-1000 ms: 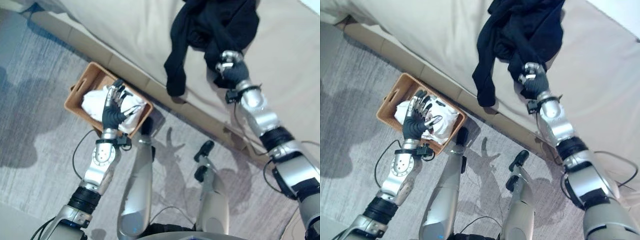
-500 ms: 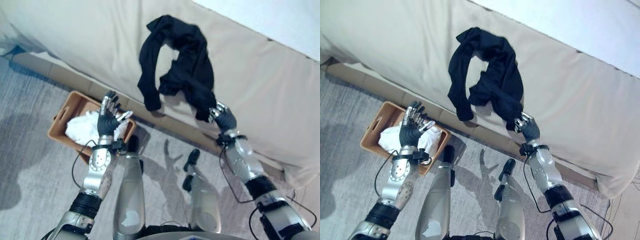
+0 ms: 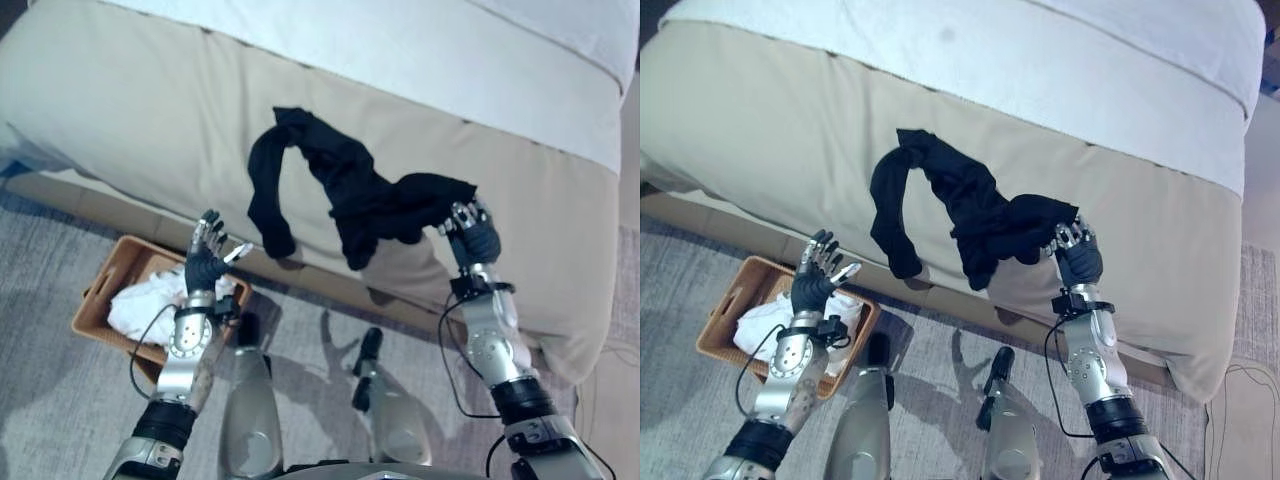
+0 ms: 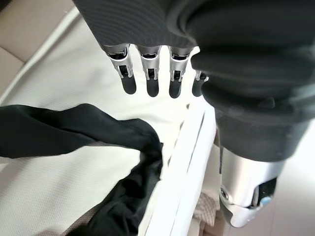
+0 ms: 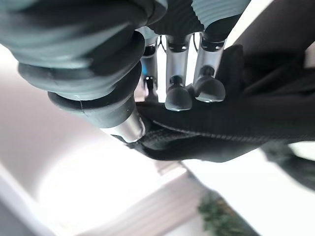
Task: Pick up clothes into the bucket
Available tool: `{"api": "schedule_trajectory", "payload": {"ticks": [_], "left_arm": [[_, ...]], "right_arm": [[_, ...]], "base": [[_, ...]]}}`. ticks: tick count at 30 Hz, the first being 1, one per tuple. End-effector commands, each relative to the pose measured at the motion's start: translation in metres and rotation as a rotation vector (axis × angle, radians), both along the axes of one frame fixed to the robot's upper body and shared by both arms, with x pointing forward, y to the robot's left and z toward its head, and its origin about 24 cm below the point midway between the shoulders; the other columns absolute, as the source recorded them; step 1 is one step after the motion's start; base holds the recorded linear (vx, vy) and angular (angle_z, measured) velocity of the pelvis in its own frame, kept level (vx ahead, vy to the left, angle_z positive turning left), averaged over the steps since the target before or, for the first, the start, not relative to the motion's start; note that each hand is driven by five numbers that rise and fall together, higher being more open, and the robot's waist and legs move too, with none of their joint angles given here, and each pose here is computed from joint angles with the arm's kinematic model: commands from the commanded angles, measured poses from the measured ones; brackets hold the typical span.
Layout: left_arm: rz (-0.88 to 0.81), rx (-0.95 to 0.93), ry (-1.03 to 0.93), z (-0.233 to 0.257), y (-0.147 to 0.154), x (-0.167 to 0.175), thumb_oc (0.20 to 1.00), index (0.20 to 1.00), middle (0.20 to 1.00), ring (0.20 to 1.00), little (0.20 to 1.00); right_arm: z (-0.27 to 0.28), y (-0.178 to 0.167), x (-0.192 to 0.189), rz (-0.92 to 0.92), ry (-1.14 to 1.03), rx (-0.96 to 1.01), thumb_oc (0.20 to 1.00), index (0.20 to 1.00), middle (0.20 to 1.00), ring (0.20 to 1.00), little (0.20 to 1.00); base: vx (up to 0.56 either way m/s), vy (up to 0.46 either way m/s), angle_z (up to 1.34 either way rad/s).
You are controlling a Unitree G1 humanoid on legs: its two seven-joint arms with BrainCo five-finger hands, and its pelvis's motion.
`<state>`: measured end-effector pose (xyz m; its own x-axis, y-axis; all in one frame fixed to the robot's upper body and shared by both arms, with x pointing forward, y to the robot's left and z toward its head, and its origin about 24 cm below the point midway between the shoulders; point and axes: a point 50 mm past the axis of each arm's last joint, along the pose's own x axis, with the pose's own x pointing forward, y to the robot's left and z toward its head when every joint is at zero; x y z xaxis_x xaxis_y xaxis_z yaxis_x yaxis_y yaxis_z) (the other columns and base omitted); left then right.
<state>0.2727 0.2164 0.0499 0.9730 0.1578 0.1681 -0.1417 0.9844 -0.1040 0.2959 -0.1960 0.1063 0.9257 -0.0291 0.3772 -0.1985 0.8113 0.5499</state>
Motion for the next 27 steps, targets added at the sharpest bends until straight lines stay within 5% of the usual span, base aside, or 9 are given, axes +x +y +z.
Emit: {"api": "schedule_trajectory", "payload": {"ticks": [1,17,27], "left_arm": [[-0.042,0.100,-0.018,0.000,-0.005,-0.008,1.000,1.000,1.000,1.000,1.000],[-0.159,0.180,0.097,-0.019,-0.009,-0.020,1.000,1.000,1.000,1.000,1.000],[-0.312,0.157,0.061,-0.001,-0.040,0.010,1.000,1.000,1.000,1.000,1.000]], "right_arm": [[0.053,-0.020,-0.010,-0.118,-0.255,-0.044,0.200,0.200,0.200,0.200,0.200],[0.154,-0.015,-0.002,-0.047,-0.487,-0.393,0.200,0.200,0.200,0.200,0.200],[0.180,0.017,0.005,0.161,-0.529,-0.442,0.200,0.200,0.200,0.200,0.200]], "base": [[0.10,-0.018,-0.03],[0.06,-0.002,-0.10],[0.03,0.004,-0.12]]}}
